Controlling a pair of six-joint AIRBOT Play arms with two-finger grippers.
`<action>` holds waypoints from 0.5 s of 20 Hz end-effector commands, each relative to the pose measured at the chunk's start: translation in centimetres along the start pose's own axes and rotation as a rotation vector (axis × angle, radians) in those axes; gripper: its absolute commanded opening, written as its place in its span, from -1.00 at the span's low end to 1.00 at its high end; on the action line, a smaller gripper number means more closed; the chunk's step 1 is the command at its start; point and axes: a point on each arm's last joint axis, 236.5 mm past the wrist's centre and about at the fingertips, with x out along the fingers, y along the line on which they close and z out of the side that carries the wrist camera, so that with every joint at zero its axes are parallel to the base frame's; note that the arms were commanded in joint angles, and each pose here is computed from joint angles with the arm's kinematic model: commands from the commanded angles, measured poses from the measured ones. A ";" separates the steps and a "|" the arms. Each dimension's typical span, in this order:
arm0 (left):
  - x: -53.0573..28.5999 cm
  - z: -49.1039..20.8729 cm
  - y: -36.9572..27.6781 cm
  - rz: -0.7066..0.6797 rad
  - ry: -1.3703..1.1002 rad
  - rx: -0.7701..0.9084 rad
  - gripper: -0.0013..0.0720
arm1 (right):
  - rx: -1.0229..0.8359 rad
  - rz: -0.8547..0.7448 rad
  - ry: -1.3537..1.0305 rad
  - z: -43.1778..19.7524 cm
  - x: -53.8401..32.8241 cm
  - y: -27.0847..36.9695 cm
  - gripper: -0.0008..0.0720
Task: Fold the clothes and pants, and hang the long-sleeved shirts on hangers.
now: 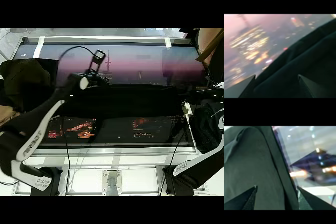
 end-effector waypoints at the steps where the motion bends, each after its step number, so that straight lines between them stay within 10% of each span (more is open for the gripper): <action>1: 3.4 -1.6 -3.0 -0.064 0.109 0.033 0.61 | -0.020 0.006 0.055 -0.8 2.3 0.4 0.55; 7: 4.2 -3.1 -3.9 -0.116 0.270 0.043 0.61 | -0.076 -0.002 0.112 -2.0 4.7 2.5 0.51; 9: 4.1 -3.4 -4.2 -0.124 0.283 0.042 0.61 | -0.108 0.024 0.130 -2.4 4.6 3.6 -0.66; 10: 4.0 -3.6 -4.7 -0.145 0.293 0.025 0.61 | -0.120 0.045 0.137 -2.5 4.3 4.5 -0.92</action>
